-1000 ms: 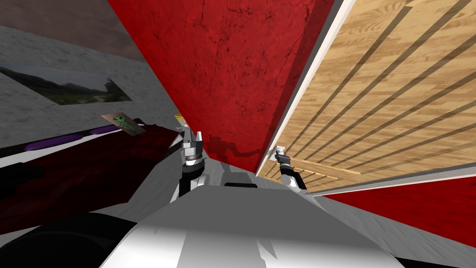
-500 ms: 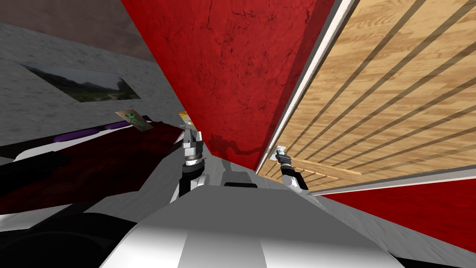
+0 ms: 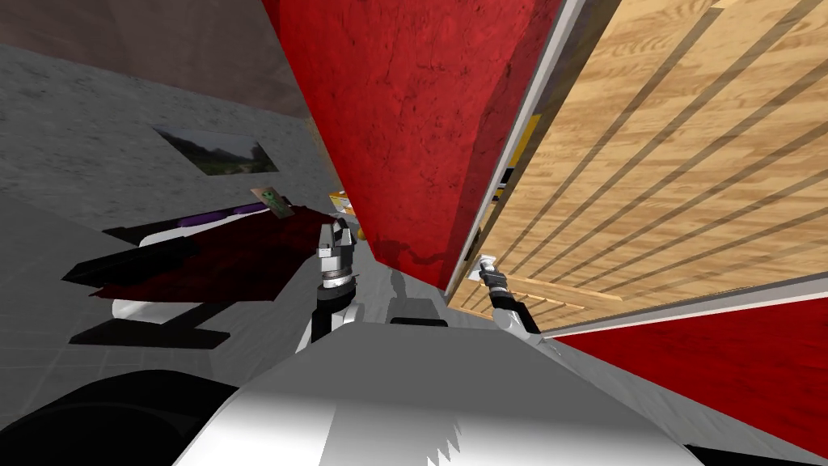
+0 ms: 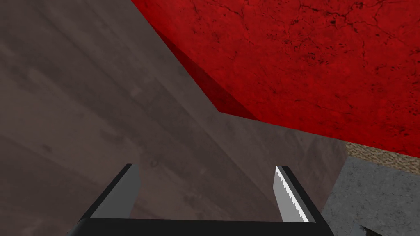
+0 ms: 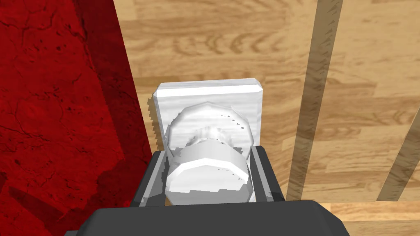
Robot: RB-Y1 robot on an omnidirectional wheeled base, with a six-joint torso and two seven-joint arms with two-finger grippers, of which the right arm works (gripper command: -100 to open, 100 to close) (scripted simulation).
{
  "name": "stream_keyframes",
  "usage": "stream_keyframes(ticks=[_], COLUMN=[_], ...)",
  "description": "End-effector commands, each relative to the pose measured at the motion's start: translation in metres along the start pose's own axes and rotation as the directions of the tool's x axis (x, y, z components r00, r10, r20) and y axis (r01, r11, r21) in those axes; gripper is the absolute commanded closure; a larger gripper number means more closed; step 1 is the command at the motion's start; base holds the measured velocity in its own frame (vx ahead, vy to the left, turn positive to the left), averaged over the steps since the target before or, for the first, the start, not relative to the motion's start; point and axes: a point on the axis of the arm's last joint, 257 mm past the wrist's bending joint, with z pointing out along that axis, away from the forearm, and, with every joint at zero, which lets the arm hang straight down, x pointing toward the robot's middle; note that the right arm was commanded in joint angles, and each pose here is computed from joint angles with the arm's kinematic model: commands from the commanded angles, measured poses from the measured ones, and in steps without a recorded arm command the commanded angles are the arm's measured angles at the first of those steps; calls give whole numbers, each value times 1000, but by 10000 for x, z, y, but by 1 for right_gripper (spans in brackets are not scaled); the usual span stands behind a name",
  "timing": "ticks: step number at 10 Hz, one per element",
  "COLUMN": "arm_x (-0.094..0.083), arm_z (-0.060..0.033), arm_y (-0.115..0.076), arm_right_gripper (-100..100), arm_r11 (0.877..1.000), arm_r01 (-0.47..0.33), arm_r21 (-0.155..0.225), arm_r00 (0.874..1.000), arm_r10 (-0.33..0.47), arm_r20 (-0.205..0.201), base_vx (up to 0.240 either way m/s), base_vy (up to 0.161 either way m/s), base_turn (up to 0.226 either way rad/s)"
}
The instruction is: Pull the door open
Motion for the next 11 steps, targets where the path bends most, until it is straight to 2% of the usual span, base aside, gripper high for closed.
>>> stream_keyframes(ticks=[1,3,11], arm_x=[-4,-17,-6], arm_z=[-25,-33,-163], arm_y=[-19,-24,-274], arm_right_gripper=[100,100,100], arm_r11=[1000,1000,993], arm_r01=[-6,-5,-7], arm_r21=[17,20,114], arm_r00=[1000,1000,1000], arm_r10=[6,5,7], arm_r20=[1,4,2], base_vx=[-242,-164,-217], base_vy=[-82,-49,-59], base_turn=[165,84,116])
